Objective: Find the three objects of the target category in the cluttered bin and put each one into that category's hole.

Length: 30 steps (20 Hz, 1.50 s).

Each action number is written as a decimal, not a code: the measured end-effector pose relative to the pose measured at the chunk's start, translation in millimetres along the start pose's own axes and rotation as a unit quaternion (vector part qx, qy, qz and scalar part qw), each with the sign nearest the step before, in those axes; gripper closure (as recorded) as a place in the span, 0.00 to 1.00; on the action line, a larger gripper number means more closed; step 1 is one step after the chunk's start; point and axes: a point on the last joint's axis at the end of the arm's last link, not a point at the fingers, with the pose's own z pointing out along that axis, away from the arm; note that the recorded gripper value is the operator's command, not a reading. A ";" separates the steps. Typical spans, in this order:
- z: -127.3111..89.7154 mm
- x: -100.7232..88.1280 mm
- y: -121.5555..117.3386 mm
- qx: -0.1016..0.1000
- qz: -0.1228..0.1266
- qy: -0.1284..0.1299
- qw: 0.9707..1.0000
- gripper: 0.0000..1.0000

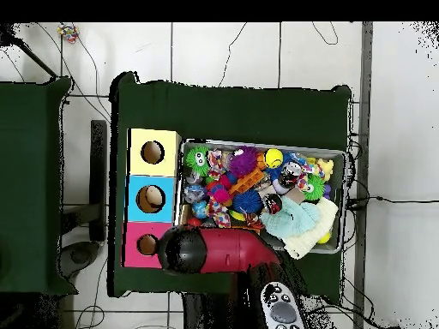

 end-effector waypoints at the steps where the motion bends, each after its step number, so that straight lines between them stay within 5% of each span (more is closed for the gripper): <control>1: 0.2 -1.1 0.9 0.004 -0.001 -0.009 1.000 0.00; 7: -3.2 -11.4 18.2 0.033 -0.022 -0.083 0.996 0.00; 11: -12.2 -10.6 37.7 0.045 -0.043 -0.097 0.993 0.00; 19: -20.9 1.4 112.9 0.051 -0.072 -0.104 0.991 0.00; 23: -15.2 6.9 147.1 0.036 -0.054 -0.105 0.992 0.00; 30: -1.3 8.5 143.6 0.014 -0.017 -0.094 0.995 0.00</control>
